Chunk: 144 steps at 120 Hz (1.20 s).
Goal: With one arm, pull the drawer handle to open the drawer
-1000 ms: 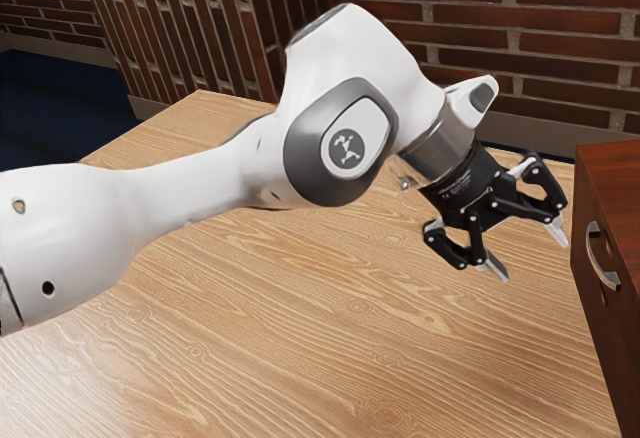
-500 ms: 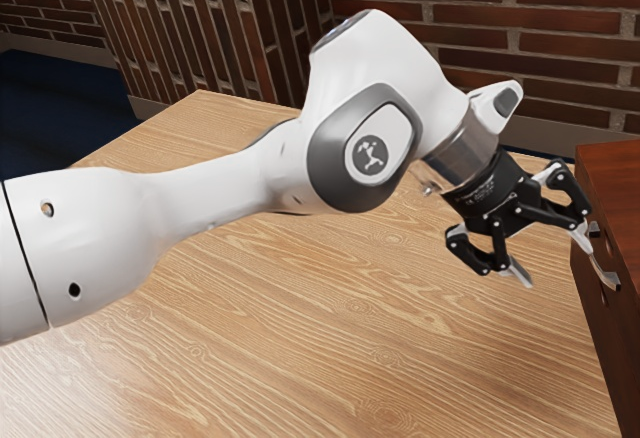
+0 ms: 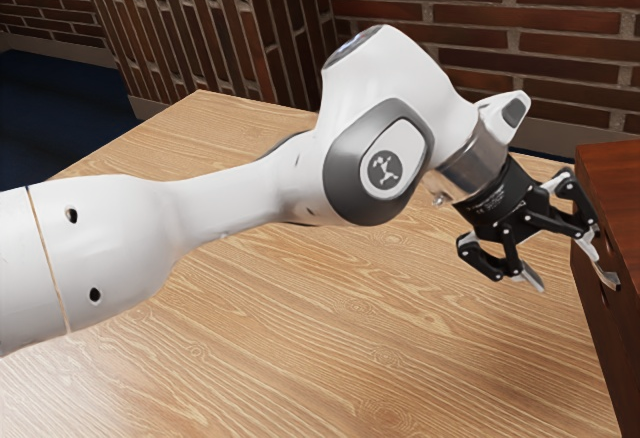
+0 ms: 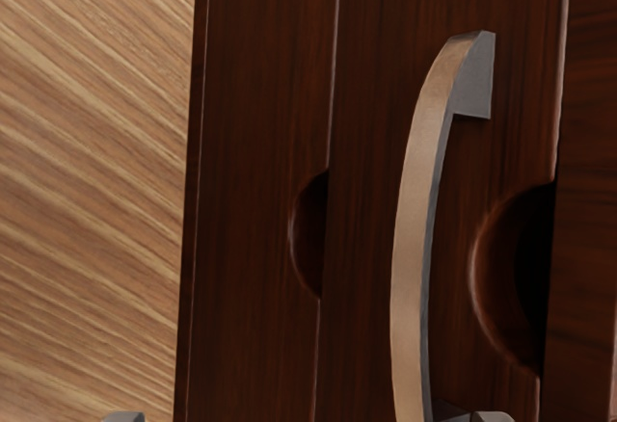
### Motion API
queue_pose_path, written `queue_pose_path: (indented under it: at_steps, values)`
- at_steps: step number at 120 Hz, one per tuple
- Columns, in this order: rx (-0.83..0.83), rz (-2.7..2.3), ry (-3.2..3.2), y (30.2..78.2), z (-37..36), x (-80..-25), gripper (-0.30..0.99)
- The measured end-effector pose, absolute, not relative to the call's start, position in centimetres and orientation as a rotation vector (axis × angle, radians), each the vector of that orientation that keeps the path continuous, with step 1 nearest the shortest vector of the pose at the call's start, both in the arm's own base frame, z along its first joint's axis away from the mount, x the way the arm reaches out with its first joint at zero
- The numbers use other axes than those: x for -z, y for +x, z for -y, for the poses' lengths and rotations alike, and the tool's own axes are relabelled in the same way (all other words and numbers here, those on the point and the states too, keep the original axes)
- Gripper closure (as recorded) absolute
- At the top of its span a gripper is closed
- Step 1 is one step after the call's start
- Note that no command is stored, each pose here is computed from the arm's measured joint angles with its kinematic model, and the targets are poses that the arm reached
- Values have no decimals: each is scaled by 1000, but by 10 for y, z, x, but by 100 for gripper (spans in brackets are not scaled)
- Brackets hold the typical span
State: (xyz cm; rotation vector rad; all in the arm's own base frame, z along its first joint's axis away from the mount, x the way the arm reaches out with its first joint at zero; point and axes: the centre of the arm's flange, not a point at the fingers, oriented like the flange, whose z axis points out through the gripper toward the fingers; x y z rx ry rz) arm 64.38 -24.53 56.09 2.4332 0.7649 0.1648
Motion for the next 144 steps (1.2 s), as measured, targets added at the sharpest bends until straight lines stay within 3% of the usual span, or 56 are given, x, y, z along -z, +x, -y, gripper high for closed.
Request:
queue_pose_path:
  at_steps: [144]
  values:
    - [-248,-769,2456,669,240,-541,39]
